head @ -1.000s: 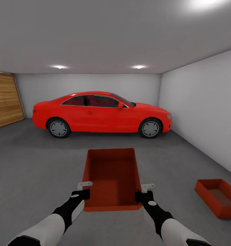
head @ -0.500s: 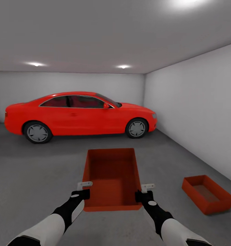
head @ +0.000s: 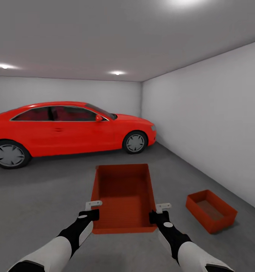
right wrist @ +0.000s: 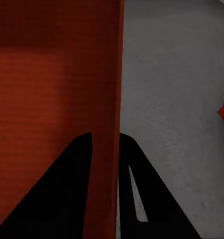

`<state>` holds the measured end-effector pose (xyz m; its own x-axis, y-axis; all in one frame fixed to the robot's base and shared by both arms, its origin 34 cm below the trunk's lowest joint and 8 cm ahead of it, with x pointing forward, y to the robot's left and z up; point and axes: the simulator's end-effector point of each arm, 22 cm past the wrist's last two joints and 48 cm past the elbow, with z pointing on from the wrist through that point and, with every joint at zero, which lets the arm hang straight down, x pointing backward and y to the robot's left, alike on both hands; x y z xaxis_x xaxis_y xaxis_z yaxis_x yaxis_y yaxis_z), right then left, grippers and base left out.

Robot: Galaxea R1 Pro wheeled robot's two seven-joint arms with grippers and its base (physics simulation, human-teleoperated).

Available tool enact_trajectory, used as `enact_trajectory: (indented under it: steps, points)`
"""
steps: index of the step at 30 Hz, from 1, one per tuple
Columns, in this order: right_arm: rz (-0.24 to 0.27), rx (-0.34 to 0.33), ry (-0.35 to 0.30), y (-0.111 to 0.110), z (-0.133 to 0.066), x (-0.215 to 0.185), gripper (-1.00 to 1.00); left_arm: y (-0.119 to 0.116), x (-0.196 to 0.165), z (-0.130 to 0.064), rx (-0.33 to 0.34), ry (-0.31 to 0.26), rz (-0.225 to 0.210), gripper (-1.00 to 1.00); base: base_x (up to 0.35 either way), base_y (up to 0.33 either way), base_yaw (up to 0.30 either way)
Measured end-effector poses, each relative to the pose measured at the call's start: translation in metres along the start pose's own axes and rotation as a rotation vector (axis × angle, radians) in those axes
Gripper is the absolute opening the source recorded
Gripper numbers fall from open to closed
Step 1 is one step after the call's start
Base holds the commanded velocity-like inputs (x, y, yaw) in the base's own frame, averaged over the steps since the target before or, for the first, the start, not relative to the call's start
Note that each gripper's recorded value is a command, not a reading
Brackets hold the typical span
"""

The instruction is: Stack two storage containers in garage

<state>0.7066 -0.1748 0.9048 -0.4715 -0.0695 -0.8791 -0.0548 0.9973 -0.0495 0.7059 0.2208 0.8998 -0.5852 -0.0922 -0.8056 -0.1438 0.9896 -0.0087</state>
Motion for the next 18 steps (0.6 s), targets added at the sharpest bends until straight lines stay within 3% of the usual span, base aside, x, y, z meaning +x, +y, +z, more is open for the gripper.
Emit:
enact_trajectory:
  steps: [18]
  points:
    - [0.001,0.000,0.000,0.0000,0.0000,0.0000,-1.00,0.0000,-0.0005,0.0000,0.000,0.000,0.001,-1.00,0.321,0.000,-0.288]
